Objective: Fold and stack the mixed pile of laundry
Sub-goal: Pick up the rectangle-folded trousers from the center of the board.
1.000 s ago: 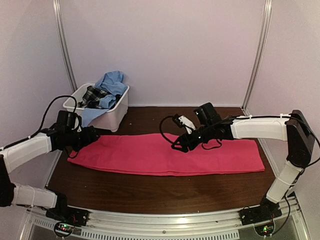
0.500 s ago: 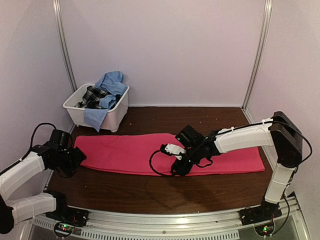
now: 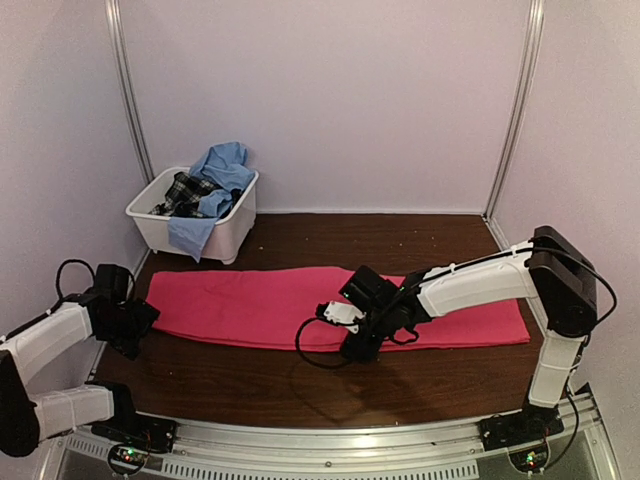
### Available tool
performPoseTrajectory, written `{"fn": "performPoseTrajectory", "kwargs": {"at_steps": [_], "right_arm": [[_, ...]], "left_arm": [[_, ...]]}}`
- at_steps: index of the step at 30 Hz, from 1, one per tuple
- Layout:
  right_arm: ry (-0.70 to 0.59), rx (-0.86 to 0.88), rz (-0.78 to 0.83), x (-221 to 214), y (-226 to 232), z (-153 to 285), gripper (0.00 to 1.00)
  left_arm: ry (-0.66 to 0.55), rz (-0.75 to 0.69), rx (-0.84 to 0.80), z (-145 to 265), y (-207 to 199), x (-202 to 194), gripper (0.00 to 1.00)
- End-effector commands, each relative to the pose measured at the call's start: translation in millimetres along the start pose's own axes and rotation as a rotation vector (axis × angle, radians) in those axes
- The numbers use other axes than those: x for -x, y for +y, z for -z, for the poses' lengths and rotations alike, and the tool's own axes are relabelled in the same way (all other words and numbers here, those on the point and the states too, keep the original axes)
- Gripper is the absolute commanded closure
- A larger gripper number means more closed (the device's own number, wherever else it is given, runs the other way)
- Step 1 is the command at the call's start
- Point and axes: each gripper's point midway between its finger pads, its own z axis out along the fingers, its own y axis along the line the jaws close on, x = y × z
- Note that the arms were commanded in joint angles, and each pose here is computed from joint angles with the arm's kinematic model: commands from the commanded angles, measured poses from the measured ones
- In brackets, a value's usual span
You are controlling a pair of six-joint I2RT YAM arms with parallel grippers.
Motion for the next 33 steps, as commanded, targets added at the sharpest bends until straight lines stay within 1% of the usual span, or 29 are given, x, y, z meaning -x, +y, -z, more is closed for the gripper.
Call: {"fn": "performPoseTrajectory", "kwargs": {"at_steps": [1,3,5,7,8,10,12,15,18,20,22,25,26,28,30,33], "right_arm": [[0.026,-0.057,-0.005,-5.5,-9.6,-4.7,0.33],[0.069,-0.079,-0.02,-15.4,-12.7,-10.0,0.34],[0.062,-0.077,-0.069,-19.0,-12.8,-6.7,0.34],[-0.01,-0.023,-0.166,-12.0,-9.6,12.0,0.33],[-0.055,0.007,-0.218,-6.5,-10.4,24.5,0.31],[-0.136,0.048,-0.305,2.3,-20.1,51.7,0.25],[-0.21,0.074,-0.396,8.2,-36.4,79.0,0.22],[-0.29,0.079,-0.575,-3.0,-78.4,110.1,0.2],[-0.291,-0.018,-0.797,-43.6,-135.3,126.0,0.21],[-0.273,-0.059,-0.923,-74.7,-161.8,128.3,0.23],[-0.262,-0.076,-0.997,-94.5,-177.2,126.5,0.27],[-0.198,-0.09,-1.029,-111.1,-183.3,110.4,0.3],[-0.17,-0.087,-1.036,-116.0,-183.7,102.5,0.31],[-0.13,-0.084,-1.046,-123.5,-186.0,88.7,0.33],[-0.122,-0.081,-1.054,-125.4,-190.0,83.0,0.34],[-0.163,-0.087,-1.08,-123.7,-200.4,92.2,0.33]], "left_arm": [[-0.089,-0.027,-0.073,-2.6,-18.2,27.6,0.14],[-0.099,-0.066,-0.098,0.9,-29.4,34.9,0.15],[-0.115,-0.18,-0.171,13.7,-56.0,42.7,0.16],[-0.151,-0.325,-0.225,29.1,-80.2,48.9,0.16],[-0.17,-0.401,-0.26,37.9,-94.0,50.0,0.18],[-0.205,-0.52,-0.293,52.9,-115.6,48.1,0.2],[-0.205,-0.644,-0.335,62.1,-140.0,31.4,0.21],[-0.169,-0.827,-0.38,62.8,-175.5,-9.5,0.21],[-0.113,-0.985,-0.412,52.6,-202.8,-53.0,0.22],[-0.079,-1.093,-0.421,45.4,-217.3,-84.8,0.22],[-0.039,-1.227,-0.455,41.1,-232.1,-122.3,0.23],[0.037,-1.387,-0.496,30.9,-249.5,-178.4,0.23],[0.059,-1.418,-0.496,25.7,-254.0,-193.3,0.24],[0.103,-1.421,-0.464,8.2,-255.9,-208.1,0.26],[0.131,-1.406,-0.396,-14.0,-247.5,-210.3,0.28],[0.158,-1.368,-0.278,-39.9,-220.1,-199.9,0.31]]}}
